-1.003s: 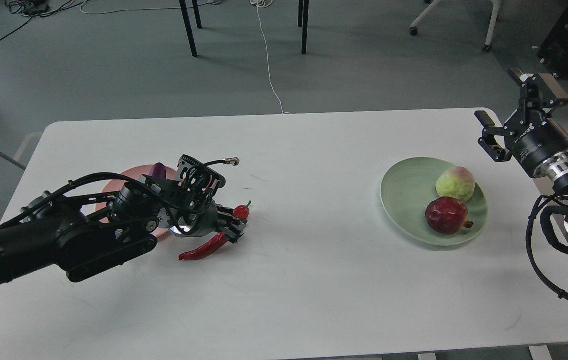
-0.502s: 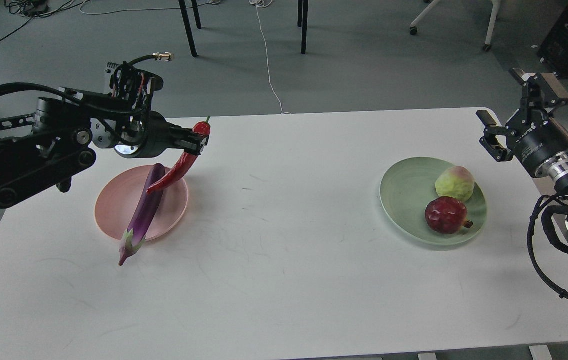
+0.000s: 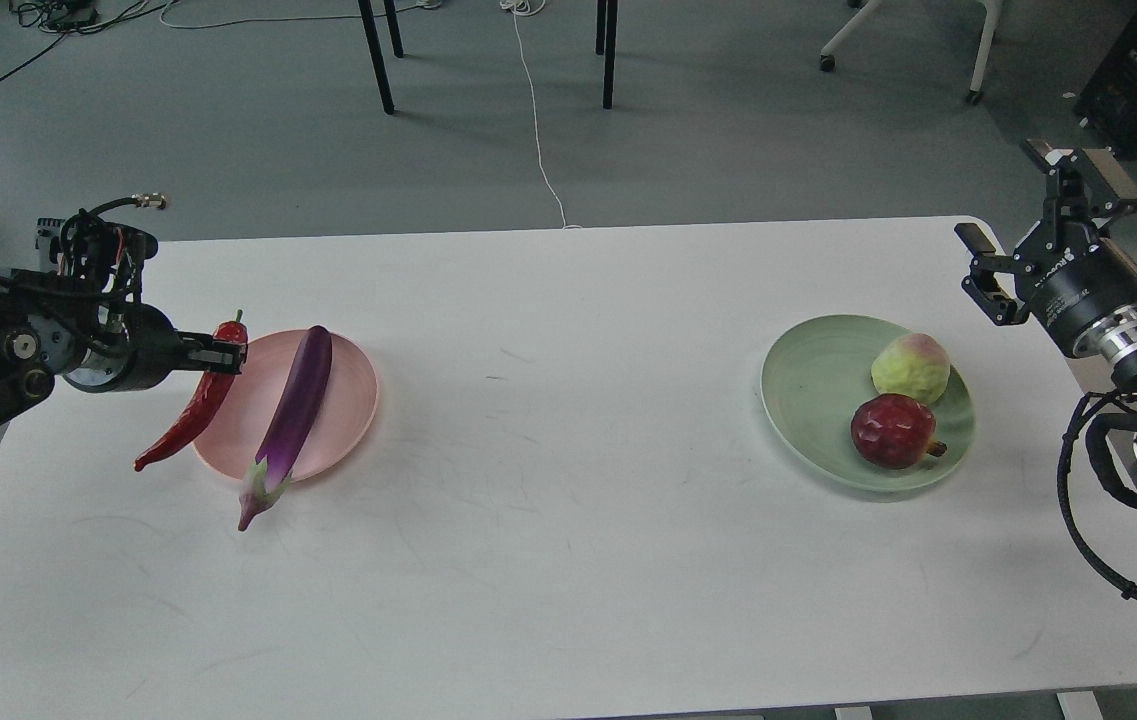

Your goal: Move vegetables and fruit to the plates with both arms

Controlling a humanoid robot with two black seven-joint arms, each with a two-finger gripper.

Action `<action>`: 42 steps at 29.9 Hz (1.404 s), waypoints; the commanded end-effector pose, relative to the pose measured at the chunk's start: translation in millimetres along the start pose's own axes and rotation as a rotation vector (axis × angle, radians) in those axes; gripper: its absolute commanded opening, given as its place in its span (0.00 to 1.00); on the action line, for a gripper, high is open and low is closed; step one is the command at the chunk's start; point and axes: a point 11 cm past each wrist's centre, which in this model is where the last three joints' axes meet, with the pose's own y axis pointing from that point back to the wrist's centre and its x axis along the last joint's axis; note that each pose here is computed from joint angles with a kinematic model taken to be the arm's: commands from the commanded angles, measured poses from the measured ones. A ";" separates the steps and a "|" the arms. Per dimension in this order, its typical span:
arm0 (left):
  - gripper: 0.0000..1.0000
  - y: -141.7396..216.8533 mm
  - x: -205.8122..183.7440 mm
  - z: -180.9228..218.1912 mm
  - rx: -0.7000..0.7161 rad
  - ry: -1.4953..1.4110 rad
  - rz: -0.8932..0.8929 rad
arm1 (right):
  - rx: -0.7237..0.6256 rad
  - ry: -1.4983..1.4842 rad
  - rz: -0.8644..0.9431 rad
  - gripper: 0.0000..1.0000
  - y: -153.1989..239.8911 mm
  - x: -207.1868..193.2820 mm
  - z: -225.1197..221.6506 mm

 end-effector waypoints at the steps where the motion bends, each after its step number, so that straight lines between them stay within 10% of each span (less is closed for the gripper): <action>1: 0.65 -0.4 1.3 1.1 -0.003 0.004 0.004 | -0.002 0.000 -0.001 0.98 0.2 0.0 0.4; 4: 1.00 0.2 3.0 2.3 -0.009 0.006 0.009 | -0.002 0.000 -0.001 0.98 0.2 0.0 0.4; 12: 1.00 20.3 26.2 6.8 -0.109 0.176 0.084 | -0.019 0.009 -0.006 0.98 2.0 -0.4 5.9; 20: 1.00 35.5 60.3 98.1 -0.686 0.711 0.246 | -0.001 0.005 -0.019 0.98 -4.8 -6.6 0.1; 30: 1.00 -2.3 27.7 174.7 -1.027 1.330 0.307 | 0.032 -0.023 -0.013 0.99 -28.8 -38.2 3.5; 42: 0.99 -19.9 3.6 120.1 -0.996 1.504 0.443 | -0.005 -0.192 -0.268 0.99 -27.2 -101.7 27.9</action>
